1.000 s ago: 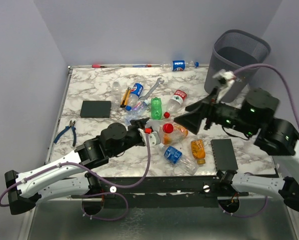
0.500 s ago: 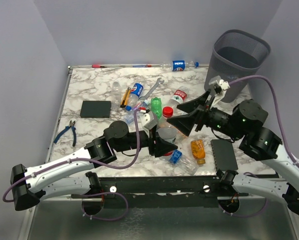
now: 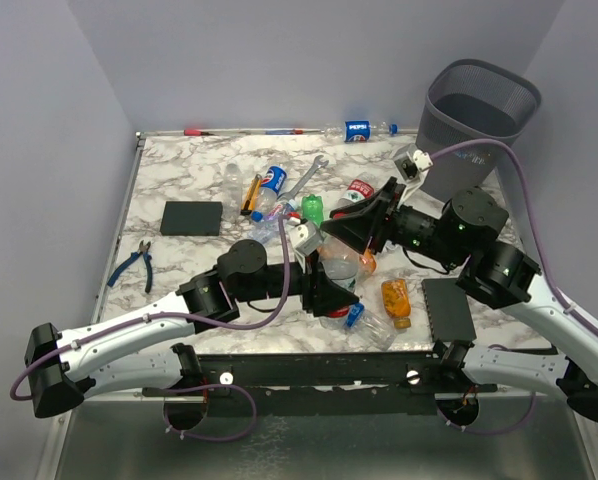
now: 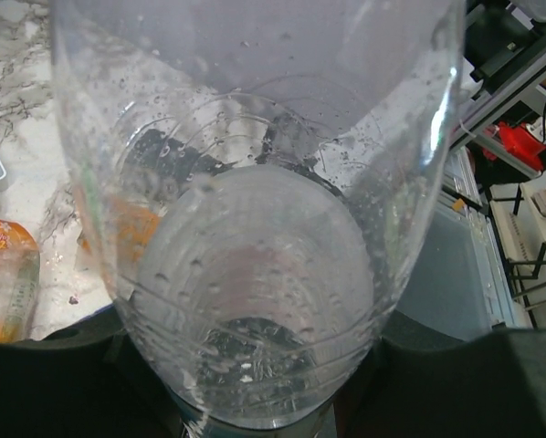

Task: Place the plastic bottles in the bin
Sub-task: Pick up the plastic bottle at the center of the board, then place the plastic bottle in the trash bin.

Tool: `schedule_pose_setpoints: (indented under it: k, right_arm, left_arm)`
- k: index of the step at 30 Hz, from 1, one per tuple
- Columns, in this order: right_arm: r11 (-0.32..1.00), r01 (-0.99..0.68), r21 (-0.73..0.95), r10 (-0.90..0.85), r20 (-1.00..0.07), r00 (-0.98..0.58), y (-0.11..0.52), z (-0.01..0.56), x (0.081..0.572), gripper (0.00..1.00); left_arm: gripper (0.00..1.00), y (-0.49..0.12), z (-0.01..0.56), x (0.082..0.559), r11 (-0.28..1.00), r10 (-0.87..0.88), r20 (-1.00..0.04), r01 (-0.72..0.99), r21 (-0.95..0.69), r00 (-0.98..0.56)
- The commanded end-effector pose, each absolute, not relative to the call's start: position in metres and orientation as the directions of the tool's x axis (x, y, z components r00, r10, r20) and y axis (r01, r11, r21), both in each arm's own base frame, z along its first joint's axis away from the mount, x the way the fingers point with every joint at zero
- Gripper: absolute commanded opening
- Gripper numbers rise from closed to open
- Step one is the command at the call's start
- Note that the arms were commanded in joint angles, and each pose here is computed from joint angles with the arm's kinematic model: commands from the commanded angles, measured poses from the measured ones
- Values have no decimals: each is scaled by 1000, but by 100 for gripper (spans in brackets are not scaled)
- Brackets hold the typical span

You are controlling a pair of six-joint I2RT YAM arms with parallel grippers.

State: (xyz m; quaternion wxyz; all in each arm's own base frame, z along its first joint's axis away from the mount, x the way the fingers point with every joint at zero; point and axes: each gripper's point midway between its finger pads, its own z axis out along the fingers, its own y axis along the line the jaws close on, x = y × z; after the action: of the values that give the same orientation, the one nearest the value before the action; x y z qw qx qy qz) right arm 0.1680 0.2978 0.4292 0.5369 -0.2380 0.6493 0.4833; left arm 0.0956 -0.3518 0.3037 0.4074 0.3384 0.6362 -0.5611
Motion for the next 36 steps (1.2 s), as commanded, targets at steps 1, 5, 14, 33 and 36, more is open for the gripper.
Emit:
schedule_pose_setpoints:
  k: [1,5,14,33,36]
  right_arm:
    - [427,-828,364,193,-931,-310,296,433,166,24]
    - [479,-803,355,201,-935,-293,285,439,171,1]
    - [869,-447,211,236,-972,1,193,514,236,0]
    - [778,417,471,116,-759,640,-17,607,422,1]
    - [758,443,479,94,-752,653,-36,604,443,1]
  left_arm:
    - [38,-350,331,97,128,-86,-912,903,-410,-401]
    - [94,-343,333,112,212,-130,-916,891,-400,-380]
    - [99,-242,340,179,674,-310,-942,670,-313,-127]
    - [99,-106,286,201,825,-541,-838,237,-513,72]
    - [99,-103,289,199,833,-528,-846,237,-500,70]
